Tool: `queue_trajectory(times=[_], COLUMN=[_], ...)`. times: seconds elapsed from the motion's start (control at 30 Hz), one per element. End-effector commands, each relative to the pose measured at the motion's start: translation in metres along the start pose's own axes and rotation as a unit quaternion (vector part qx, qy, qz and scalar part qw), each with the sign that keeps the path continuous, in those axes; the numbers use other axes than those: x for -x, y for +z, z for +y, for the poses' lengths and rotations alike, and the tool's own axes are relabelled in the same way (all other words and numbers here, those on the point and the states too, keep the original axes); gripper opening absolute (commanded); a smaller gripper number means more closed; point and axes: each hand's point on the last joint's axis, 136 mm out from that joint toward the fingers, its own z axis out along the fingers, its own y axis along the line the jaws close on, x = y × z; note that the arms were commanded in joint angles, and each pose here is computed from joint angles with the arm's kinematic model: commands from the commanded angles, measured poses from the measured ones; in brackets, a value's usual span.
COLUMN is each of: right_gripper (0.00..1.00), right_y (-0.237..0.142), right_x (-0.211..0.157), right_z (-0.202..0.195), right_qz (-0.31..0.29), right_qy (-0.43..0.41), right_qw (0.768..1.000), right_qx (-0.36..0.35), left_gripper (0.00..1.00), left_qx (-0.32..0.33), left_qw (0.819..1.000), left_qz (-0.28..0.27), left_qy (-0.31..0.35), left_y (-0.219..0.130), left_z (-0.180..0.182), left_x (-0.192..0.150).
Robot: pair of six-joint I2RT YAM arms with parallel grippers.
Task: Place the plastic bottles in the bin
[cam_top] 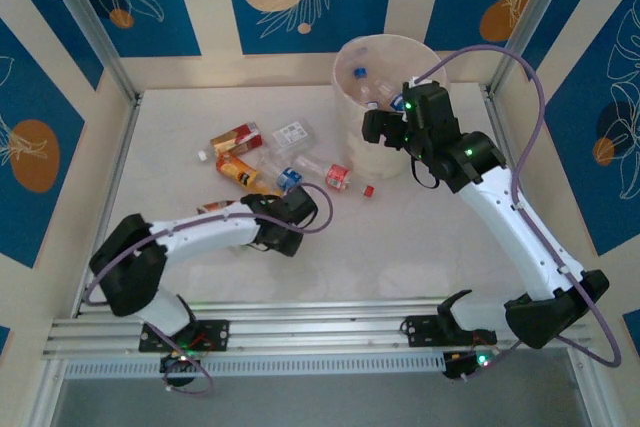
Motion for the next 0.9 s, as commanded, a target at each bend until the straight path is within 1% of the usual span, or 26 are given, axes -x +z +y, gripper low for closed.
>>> queue_trajectory(times=[0.0,0.13,0.23,0.3,0.47,0.57,0.67,0.8,0.87], right_gripper=[0.99,0.99,0.99,0.99,0.99,0.99,0.99,0.99,0.99], right_y=[-0.012,-0.015,-0.017,-0.02,-0.028,-0.031,-0.031,-0.025,-0.022], right_x=[-0.003,-0.012,-0.019,-0.023,-0.026,-0.028,-0.03,-0.036,-0.04], right_z=[0.016,0.04,0.059,0.071,0.095,0.107,0.114,0.12,0.123], right_qz=[0.005,0.027,0.046,0.059,0.078,0.088,0.098,0.115,0.125], right_qy=[0.025,0.041,0.051,0.053,0.052,0.046,0.038,0.026,0.02], right_qw=[0.998,0.99,0.98,0.972,0.952,0.941,0.934,0.93,0.929], right_qx=[0.058,0.131,0.186,0.221,0.291,0.323,0.341,0.348,0.348], left_gripper=[0.32,0.31,0.3,0.3,0.3,0.3,0.31,0.31,0.31], left_qx=[-0.021,-0.043,-0.052,-0.052,-0.026,-0.021,-0.032,-0.058,-0.069], left_qw=[0.995,0.981,0.966,0.954,0.927,0.912,0.9,0.885,0.88], left_qz=[-0.097,-0.187,-0.252,-0.295,-0.372,-0.406,-0.429,-0.453,-0.459], left_qy=[-0.014,-0.021,-0.02,-0.009,0.035,0.057,0.075,0.092,0.099], left_y=[-0.037,-0.067,-0.088,-0.1,-0.118,-0.129,-0.14,-0.155,-0.16], left_z=[-0.006,-0.006,-0.005,-0.004,0.001,-0.001,-0.007,-0.017,-0.021], left_x=[0.038,0.065,0.083,0.094,0.113,0.122,0.129,0.134,0.135])
